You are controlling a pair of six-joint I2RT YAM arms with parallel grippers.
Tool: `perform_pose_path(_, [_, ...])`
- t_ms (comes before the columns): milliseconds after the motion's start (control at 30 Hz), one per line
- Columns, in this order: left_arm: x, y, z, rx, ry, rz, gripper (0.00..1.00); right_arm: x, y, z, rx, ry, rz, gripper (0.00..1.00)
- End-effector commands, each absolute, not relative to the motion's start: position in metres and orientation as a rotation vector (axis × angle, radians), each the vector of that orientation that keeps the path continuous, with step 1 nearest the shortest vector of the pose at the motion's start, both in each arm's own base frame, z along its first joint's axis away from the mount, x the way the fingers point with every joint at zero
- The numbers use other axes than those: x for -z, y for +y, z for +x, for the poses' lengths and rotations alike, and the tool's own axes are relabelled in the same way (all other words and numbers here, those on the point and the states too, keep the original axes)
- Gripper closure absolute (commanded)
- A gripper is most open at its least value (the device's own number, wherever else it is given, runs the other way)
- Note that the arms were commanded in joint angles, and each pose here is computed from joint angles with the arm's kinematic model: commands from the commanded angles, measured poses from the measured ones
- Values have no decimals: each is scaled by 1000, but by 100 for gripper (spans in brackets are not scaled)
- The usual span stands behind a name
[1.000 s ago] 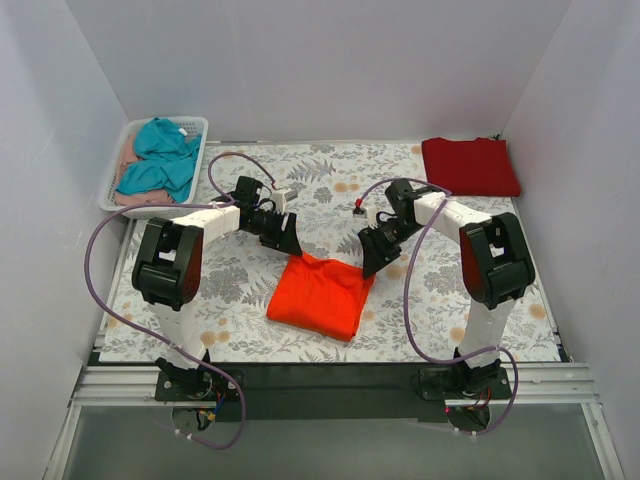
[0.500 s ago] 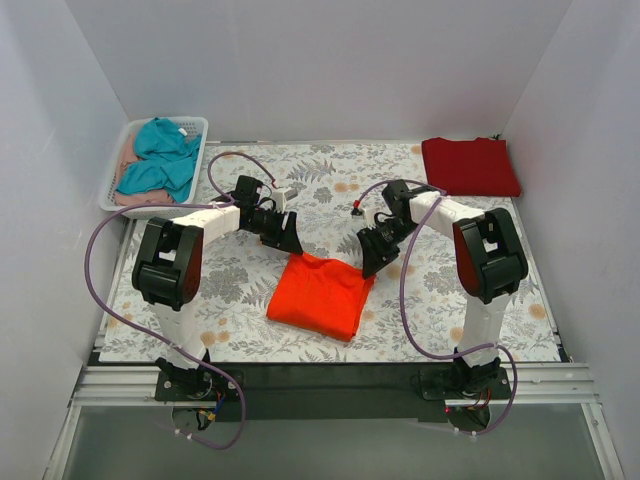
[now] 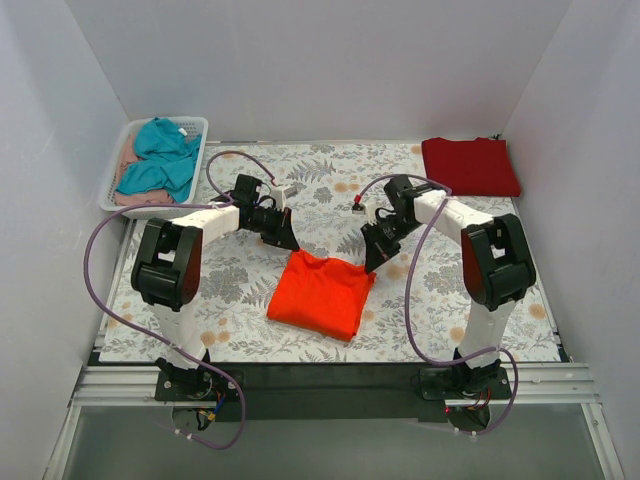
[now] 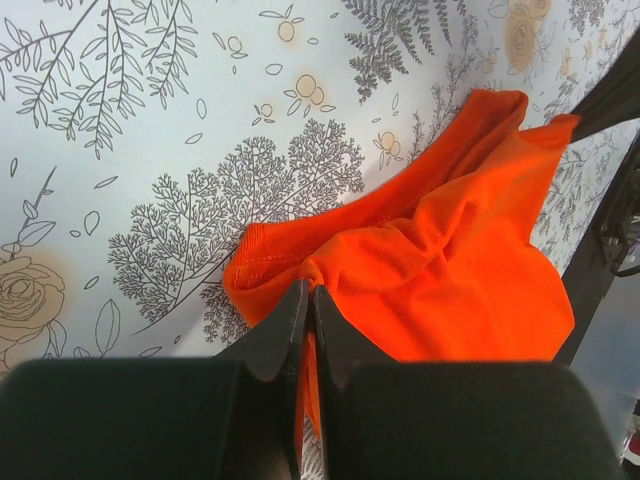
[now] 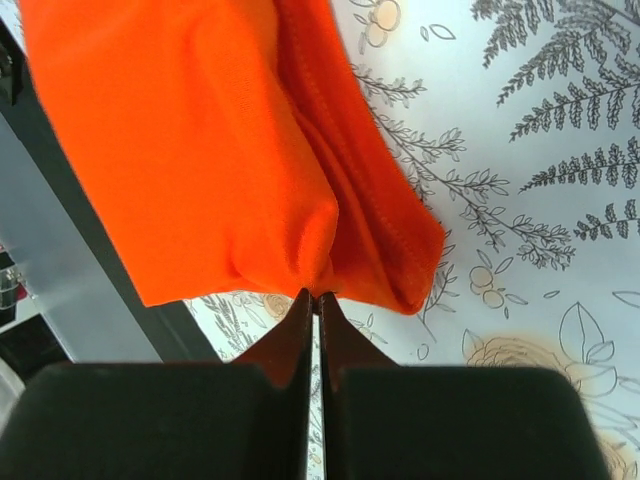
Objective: Fold and stack the t-shirts
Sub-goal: Fold the tshirt
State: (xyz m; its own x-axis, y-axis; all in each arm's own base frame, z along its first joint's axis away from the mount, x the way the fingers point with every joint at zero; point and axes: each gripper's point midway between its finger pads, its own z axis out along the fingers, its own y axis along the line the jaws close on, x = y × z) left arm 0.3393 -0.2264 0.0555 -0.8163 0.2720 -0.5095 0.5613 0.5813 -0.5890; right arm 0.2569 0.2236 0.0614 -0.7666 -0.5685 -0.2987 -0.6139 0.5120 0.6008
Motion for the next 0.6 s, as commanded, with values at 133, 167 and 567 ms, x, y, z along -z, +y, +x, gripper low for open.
perform_pose_path(133, [-90,-230,347,1069,2323,705,100,-98,217,229,-1130,2598,-1096,99])
perform_pose_path(167, [-88,-228,349,1046,2327,699,100,-96,213,226,-1117,2610,-1099,99])
perform_pose_path(567, [-71,-220,382,891,2339,644,100,-57,184,252,-948,2701,-1024,99])
